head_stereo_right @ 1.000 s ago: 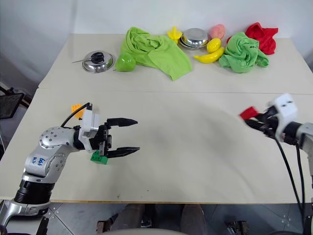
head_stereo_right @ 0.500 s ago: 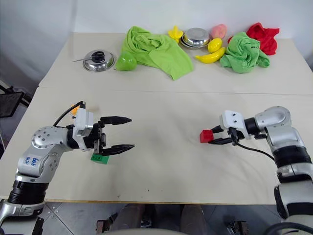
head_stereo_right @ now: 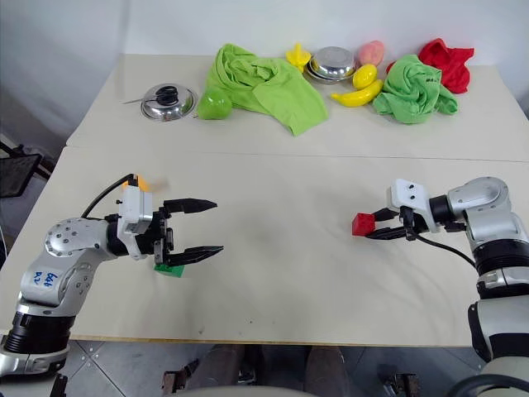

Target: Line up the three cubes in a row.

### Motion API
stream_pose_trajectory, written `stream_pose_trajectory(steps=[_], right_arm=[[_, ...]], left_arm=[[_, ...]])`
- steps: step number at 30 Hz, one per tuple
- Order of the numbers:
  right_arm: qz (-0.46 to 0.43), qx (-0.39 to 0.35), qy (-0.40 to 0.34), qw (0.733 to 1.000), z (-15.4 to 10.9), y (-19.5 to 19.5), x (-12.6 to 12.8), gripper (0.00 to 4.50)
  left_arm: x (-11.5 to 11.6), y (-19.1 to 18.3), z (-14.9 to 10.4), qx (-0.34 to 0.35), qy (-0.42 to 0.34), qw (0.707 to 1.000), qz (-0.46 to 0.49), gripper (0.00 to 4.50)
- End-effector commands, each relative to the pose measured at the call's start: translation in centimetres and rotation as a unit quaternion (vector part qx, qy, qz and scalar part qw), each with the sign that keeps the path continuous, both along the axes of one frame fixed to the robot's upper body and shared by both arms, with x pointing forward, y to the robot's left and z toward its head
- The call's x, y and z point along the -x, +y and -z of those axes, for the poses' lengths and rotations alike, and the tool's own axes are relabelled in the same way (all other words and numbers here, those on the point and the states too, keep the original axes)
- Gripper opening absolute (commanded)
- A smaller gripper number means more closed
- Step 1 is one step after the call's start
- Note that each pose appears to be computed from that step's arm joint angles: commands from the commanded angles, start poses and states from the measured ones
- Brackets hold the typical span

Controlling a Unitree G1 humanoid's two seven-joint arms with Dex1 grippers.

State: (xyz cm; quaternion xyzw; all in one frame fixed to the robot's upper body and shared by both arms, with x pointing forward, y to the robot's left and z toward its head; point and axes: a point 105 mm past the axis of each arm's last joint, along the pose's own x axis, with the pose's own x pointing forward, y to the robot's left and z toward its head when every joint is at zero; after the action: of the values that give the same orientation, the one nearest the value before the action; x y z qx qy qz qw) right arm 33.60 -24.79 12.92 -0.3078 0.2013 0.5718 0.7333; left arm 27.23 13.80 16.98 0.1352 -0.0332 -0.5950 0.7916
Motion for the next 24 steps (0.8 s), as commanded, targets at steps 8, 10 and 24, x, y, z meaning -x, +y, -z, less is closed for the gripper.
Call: stream_pose_trajectory(steps=[8,10,24], right_arm=[[-0.029,-0.055,-0.073,0.995,-4.7,-0.5,0.7,4.47],[-0.037,-0.083,-0.082,0.992,-5.8,-0.2,1.4,4.47],[-0.167,-0.35,-0.067,0.919,-5.4,10.2,8.0,4.47]], left_arm=[[-0.8,4.1,-1.7,0.052,-0.03,0.994,-0.091,4.5],[-0.3,6.4,-1.5,0.069,-0.023,0.987,-0.142,4.5],[8.4,22.0,6.9,0.068,0.093,0.884,-0.452,4.5]])
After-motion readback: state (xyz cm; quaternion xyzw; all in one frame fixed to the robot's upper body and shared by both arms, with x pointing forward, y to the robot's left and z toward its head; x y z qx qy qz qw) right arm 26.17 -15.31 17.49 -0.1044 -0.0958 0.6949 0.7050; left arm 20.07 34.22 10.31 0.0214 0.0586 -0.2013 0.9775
